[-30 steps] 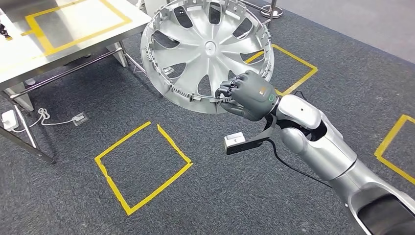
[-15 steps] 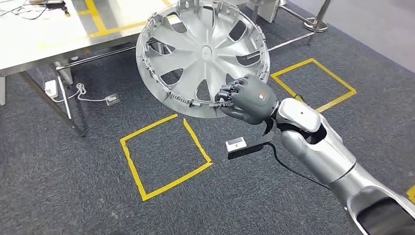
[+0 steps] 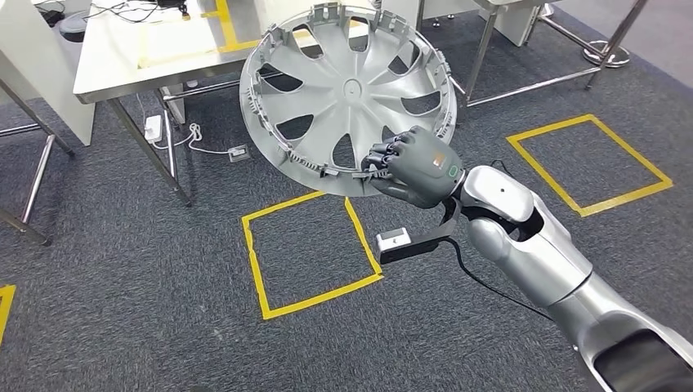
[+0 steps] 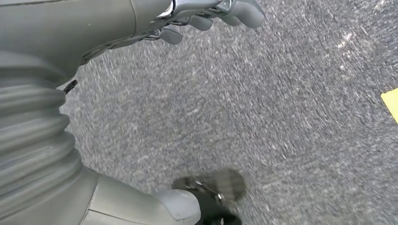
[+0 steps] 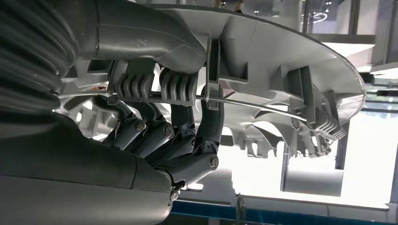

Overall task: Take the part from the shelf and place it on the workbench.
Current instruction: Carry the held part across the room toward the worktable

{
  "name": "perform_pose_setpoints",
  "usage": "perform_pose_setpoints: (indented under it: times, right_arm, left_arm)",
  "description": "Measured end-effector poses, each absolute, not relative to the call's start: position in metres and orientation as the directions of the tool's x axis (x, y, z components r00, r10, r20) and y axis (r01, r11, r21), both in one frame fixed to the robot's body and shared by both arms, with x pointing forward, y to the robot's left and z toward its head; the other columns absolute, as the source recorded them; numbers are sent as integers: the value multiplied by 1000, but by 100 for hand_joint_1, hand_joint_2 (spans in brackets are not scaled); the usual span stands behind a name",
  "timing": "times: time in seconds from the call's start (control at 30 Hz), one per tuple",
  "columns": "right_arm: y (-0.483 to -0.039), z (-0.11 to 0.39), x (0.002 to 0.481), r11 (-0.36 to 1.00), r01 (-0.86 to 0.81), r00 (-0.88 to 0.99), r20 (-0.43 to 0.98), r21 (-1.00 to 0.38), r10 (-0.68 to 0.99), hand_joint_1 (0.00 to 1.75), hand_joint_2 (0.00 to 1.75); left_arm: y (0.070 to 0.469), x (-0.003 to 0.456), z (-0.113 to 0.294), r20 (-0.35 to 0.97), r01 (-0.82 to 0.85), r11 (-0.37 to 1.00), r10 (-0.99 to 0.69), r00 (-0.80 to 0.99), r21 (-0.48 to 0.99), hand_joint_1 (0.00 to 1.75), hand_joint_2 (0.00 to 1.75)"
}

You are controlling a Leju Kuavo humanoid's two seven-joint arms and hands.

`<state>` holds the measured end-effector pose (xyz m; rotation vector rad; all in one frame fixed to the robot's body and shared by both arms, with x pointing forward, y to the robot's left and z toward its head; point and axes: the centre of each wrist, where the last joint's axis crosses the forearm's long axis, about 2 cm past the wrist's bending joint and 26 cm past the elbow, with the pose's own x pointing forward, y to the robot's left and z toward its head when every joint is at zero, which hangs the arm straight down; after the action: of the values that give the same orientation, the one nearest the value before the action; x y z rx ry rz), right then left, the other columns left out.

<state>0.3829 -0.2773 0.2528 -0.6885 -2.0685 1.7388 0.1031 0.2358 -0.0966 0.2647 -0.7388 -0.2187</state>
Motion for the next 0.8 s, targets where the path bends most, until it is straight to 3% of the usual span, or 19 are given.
perform_pose_setpoints:
  times: [0.8]
  right_arm:
    - [-279, 240, 380, 110, 147, -810, -56, -983, 584, 175, 175]
  left_arm:
    - [237, 103, -97, 625, 86, 951, -262, 735, 297, 0, 175]
